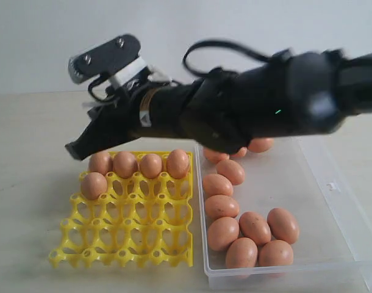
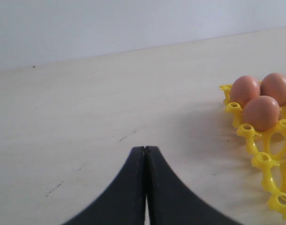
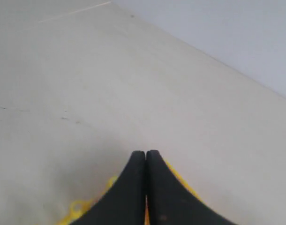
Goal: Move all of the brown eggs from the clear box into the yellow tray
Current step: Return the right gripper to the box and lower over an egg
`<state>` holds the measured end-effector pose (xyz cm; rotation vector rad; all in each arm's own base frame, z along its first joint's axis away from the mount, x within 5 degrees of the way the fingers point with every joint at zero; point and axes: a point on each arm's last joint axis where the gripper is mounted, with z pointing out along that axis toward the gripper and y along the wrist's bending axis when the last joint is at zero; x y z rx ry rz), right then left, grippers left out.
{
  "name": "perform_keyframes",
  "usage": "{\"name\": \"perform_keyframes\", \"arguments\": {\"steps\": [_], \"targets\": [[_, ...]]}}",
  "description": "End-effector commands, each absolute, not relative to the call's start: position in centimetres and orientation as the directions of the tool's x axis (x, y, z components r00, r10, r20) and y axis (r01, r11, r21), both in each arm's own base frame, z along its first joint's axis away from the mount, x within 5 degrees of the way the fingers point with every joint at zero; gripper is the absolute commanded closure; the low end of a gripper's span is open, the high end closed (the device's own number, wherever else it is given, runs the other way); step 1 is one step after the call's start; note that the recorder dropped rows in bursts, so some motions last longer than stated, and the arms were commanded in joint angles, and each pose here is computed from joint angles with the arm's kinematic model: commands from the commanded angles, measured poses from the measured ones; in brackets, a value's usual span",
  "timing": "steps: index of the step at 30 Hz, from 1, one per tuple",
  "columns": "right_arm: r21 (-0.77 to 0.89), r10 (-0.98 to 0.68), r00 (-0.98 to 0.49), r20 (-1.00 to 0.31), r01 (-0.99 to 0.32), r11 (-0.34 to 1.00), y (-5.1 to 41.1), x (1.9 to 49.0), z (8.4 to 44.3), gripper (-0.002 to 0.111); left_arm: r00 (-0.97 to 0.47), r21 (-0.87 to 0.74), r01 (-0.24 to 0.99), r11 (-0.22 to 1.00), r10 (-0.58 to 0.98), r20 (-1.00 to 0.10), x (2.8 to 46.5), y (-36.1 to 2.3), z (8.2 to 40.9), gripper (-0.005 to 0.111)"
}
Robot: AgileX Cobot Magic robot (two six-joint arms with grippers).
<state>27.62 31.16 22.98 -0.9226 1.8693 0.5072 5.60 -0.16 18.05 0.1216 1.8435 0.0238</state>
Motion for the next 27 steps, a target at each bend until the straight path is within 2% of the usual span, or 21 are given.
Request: {"name": "perform_keyframes", "arguments": {"steps": [1, 7, 10, 12, 13, 14, 15, 17, 23, 27], "targets": [[-0.083, -0.47, -0.383, -0.795, -0.699, 0.71, 27.0, 26.6, 27.3, 0.108, -0.255, 0.073, 0.077, 0.994, 0.091, -0.963, 5.6, -0.2, 18.3, 0.107], [-0.106, -0.522, -0.67, -0.527, -0.559, 0.823, 20.8, 25.3, 28.5, 0.108, -0.255, 0.073, 0.077, 0.994, 0.091, -0.963, 5.6, -0.2, 18.3, 0.107], [-0.062, -0.5, -0.783, -0.37, -0.516, 0.854, 18.4, 25.4, 27.5, 0.102, -0.255, 0.073, 0.077, 0.994, 0.091, -0.963, 5.6, -0.2, 18.3, 0.107], [0.017, -0.457, -0.837, -0.303, -0.484, 0.875, 17.6, 25.7, 26.7, 0.092, -0.255, 0.073, 0.077, 0.994, 0.091, -0.963, 5.6, -0.2, 18.3, 0.107], [0.104, -0.414, -0.875, -0.251, -0.45, 0.887, 17.0, 26.1, 25.8, 0.078, -0.255, 0.073, 0.077, 0.994, 0.091, -0.963, 5.6, -0.2, 18.3, 0.107], [0.13, -0.397, -0.889, -0.226, -0.432, 0.893, 16.5, 26.3, 25.4, 0.071, -0.255, 0.073, 0.077, 0.994, 0.091, -0.963, 5.6, -0.2, 18.3, 0.107], [0.149, -0.365, -0.916, -0.167, -0.389, 0.909, 15.5, 26.8, 24.1, 0.058, -0.255, 0.073, 0.077, 0.994, 0.091, -0.963, 5.6, -0.2, 18.3, 0.107], [0.142, -0.34, -0.937, -0.086, -0.349, 0.926, 14.4, 27.1, 22.4, 0.051, -0.255, 0.073, 0.077, 0.994, 0.091, -0.963, 5.6, -0.2, 18.3, 0.107], [0.14, -0.299, -0.954, 0.003, -0.295, 0.945, 13.4, 27.5, 19.5, 0.051, -0.255, 0.073, 0.077, 0.994, 0.091, -0.963, 5.6, -0.2, 18.3, 0.107], [0.131, -0.284, -0.959, 0.002, -0.281, 0.951, 13.1, 28.4, 18.2, 0.051, -0.255, 0.073, 0.077, 0.994, 0.091, -0.963, 5.6, -0.2, 18.3, 0.107]]}}
